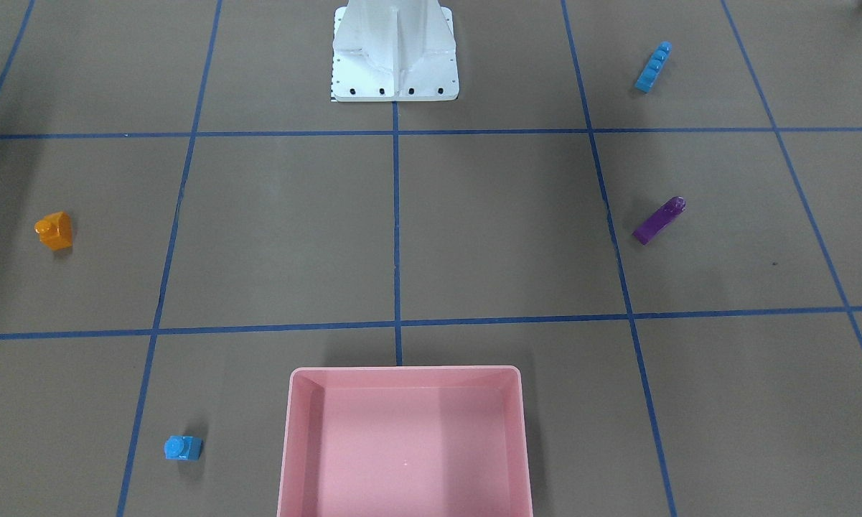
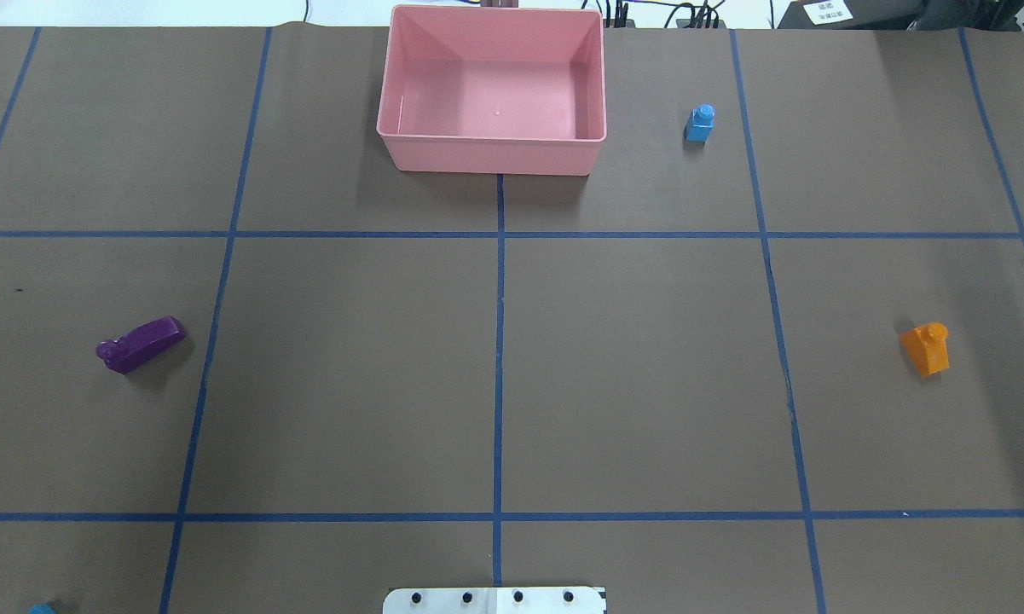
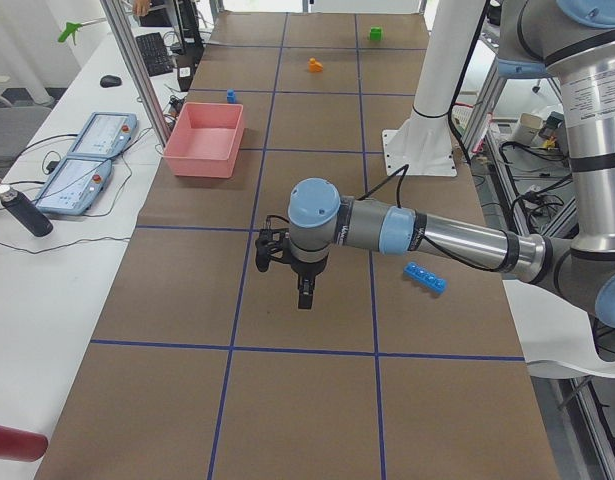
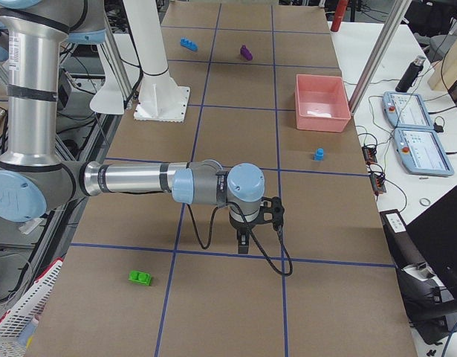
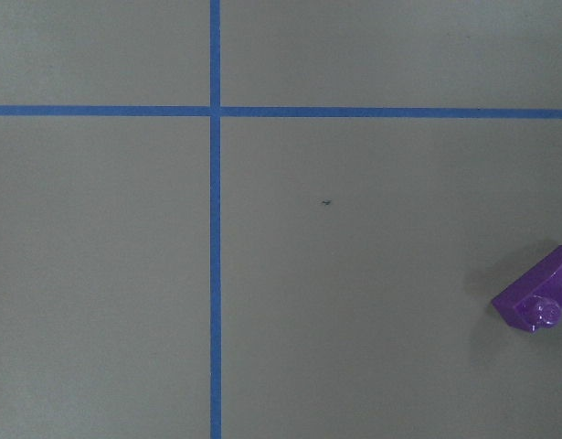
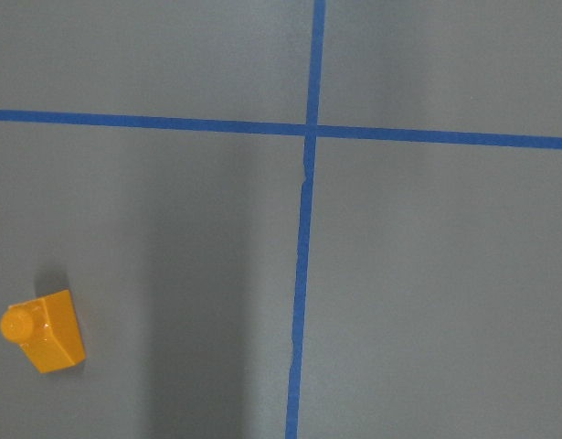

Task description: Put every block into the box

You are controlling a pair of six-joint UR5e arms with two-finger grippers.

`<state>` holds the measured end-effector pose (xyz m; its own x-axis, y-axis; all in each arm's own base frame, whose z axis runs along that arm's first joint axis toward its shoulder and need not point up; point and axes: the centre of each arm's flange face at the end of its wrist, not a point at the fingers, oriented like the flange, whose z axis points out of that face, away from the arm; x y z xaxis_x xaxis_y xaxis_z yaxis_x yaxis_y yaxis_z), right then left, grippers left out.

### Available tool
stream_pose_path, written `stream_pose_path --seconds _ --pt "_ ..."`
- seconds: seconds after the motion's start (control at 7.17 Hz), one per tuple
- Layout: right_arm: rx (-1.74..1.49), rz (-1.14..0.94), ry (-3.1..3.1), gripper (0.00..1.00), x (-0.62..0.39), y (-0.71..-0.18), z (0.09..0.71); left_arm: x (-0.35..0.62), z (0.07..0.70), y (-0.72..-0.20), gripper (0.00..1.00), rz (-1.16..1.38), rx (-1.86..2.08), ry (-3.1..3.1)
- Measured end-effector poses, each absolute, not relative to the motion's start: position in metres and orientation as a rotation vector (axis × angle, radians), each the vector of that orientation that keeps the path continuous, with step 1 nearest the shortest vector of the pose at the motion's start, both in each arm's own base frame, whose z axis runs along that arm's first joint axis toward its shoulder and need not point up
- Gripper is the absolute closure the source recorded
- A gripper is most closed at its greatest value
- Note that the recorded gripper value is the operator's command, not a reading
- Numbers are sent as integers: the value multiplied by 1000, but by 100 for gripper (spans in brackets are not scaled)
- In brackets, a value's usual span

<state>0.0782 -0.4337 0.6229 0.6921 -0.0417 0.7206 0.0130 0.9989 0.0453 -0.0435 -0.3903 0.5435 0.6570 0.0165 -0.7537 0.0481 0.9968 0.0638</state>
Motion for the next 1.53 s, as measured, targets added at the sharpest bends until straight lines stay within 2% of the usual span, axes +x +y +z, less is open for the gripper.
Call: stream_pose_path --seconds 0.42,0.98,1.26,1.53 --pt "63 -48 -814 0 75 -435 622 -17 530 -394 0 44 99 917" --pt "120 -123 -816 0 55 -440 616 119 484 -380 0 189 48 1000" --pt "117 -138 -840 0 46 -441 616 198 481 -342 0 376 55 888" --pt "99 -146 -889 0 37 -441 618 267 499 -269 1 597 4 771"
